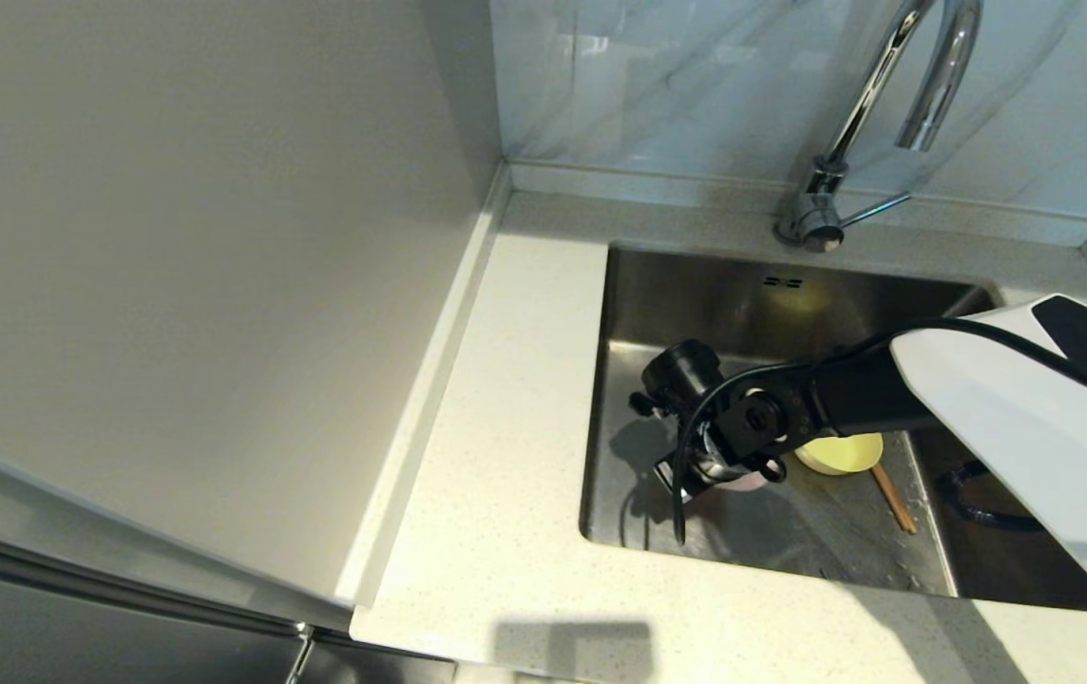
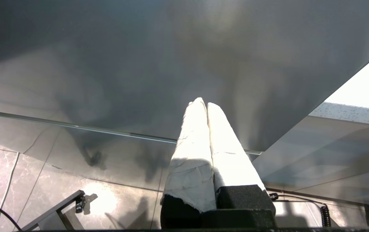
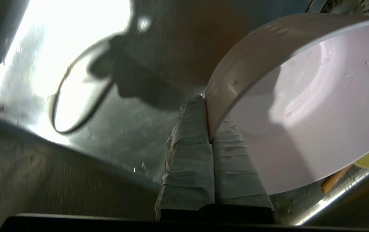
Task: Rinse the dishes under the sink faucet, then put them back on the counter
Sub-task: Put a bowl into the sink
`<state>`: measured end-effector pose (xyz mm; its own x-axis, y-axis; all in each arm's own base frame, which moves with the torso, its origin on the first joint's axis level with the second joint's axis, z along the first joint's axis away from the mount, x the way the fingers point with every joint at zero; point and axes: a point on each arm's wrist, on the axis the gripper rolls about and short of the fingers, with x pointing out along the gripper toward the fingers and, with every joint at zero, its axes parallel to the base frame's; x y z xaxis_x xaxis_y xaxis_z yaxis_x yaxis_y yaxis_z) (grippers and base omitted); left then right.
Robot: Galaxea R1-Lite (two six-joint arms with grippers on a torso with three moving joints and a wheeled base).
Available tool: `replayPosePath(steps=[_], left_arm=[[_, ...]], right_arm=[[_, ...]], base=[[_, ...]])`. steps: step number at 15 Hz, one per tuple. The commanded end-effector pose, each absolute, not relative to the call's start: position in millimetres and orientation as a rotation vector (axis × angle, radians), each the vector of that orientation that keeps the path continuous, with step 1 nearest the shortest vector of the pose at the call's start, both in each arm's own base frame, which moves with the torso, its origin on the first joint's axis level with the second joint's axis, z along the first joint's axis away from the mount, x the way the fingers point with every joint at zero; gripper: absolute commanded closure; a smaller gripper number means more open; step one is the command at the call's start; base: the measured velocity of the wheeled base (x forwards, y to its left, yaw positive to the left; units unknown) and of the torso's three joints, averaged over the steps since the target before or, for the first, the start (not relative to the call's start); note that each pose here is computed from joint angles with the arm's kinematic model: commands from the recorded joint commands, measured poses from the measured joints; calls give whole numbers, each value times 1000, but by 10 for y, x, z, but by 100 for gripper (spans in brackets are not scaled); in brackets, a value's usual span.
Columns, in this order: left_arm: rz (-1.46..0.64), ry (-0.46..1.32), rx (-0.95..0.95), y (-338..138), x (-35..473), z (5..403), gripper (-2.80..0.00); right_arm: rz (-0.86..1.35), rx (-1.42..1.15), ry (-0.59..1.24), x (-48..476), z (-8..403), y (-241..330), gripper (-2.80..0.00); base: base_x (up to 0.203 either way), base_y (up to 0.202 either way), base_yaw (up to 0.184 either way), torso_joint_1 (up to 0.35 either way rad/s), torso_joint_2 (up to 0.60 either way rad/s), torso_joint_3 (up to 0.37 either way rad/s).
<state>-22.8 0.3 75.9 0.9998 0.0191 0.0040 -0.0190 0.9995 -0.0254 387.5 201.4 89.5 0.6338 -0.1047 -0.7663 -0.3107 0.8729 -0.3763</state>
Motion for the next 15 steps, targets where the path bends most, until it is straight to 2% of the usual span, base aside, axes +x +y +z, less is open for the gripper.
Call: replayPosePath(steps=[1,6,15], left_arm=[[20,-8,-26,3,-230,759,0],[20,-8,-26,3,-230,759,0],[20,-8,-26,3,-230,759,0]], right_arm=[[115,-499,865,3940,815,2011,0],[85,-443,769,4118,768,1959,0],[47,-440,818,4243,545,1791,0]], base=[[0,0,0,0,0,0],[0,0,0,0,0,0],[0,0,0,0,0,0]])
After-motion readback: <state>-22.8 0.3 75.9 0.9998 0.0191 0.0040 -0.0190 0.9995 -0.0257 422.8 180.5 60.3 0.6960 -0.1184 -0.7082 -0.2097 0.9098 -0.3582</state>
